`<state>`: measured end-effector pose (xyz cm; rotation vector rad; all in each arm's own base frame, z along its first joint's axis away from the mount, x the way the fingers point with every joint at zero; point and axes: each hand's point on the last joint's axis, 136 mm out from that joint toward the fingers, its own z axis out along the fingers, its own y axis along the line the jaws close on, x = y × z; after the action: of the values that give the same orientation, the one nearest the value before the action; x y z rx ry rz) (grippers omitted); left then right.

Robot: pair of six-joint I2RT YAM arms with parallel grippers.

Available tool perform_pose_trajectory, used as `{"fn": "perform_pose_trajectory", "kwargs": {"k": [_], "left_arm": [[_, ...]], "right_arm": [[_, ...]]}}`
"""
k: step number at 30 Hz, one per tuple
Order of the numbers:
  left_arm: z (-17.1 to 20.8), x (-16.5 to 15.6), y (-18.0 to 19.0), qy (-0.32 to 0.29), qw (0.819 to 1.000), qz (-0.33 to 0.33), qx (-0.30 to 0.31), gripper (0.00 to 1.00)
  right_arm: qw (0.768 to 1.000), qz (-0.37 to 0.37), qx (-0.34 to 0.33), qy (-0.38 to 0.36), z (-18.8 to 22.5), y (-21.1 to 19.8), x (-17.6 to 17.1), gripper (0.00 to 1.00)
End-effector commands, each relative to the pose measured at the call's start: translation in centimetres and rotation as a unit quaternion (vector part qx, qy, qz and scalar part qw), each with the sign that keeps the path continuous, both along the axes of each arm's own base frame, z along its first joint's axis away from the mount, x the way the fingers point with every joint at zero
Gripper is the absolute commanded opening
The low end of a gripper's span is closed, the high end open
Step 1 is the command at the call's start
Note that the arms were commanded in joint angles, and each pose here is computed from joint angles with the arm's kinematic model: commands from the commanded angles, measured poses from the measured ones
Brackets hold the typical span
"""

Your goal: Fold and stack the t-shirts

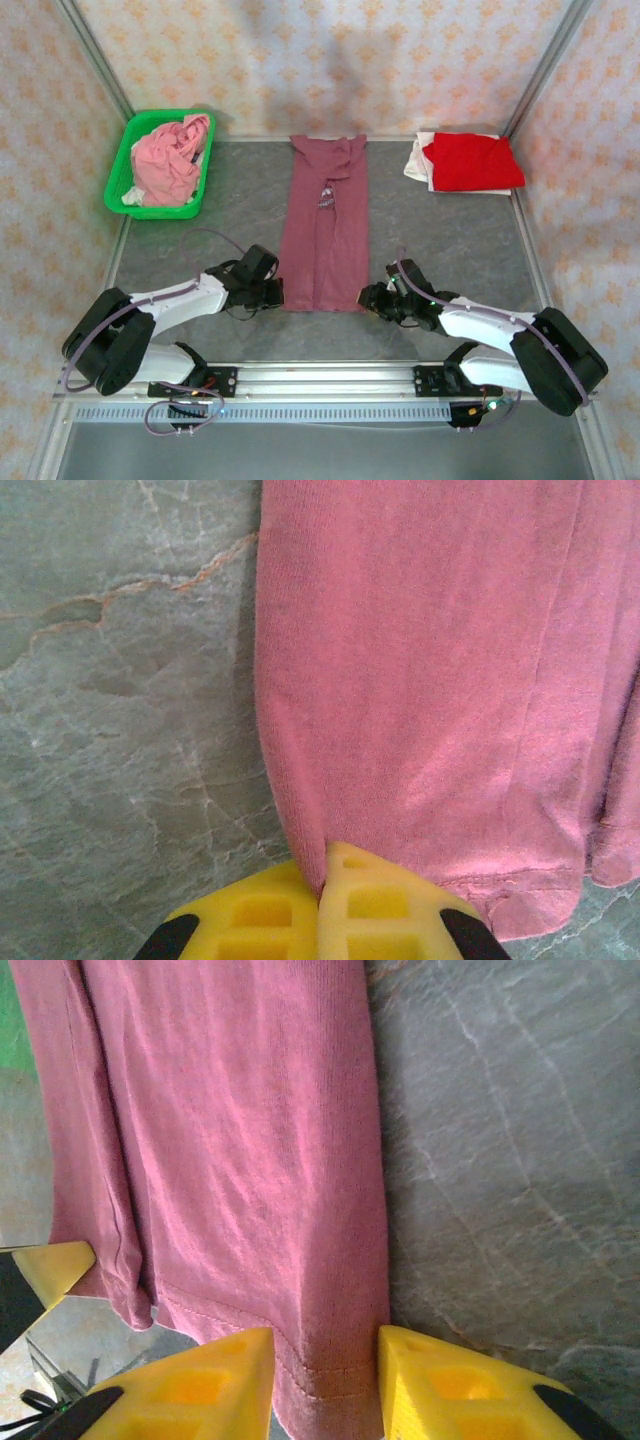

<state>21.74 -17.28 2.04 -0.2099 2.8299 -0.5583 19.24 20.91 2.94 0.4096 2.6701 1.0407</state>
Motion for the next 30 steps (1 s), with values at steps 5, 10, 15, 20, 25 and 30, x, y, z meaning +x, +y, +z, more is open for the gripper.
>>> {"fn": "perform_pose_trajectory", "kwargs": {"k": [5,10,15,20,25,30], "left_arm": [[0.6,0.1,0.9,-0.028,1.0,0.007,0.011,0.0],[1.2,-0.1,0.5,-0.037,0.999,-0.007,-0.002,0.0],[0.5,-1.3,0.1,-0.024,0.999,-0.02,-0.02,0.0],[0.5,-3.9,-0.6,-0.004,0.999,-0.04,-0.033,0.0],[2.3,-5.8,-1.4,-0.023,0.997,-0.059,-0.032,0.0],[3.1,-5.0,-1.3,-0.043,0.997,-0.053,-0.019,0.0]], "right_arm": [[1.0,-0.018,0.003,0.013,0.5,0.9,1.2,0.09],[1.0,-0.018,-0.011,0.018,0.7,0.6,1.1,0.0],[0.999,-0.021,-0.027,0.026,-0.5,-0.7,-0.1,0.0],[0.999,0.014,-0.04,0.032,-0.5,-1.5,-2.5,0.0],[0.999,0.015,-0.026,0.032,0.7,-2.7,-4.8,0.0],[0.999,-0.027,-0.005,-0.017,3.5,-3.1,-3.3,0.0]]}}
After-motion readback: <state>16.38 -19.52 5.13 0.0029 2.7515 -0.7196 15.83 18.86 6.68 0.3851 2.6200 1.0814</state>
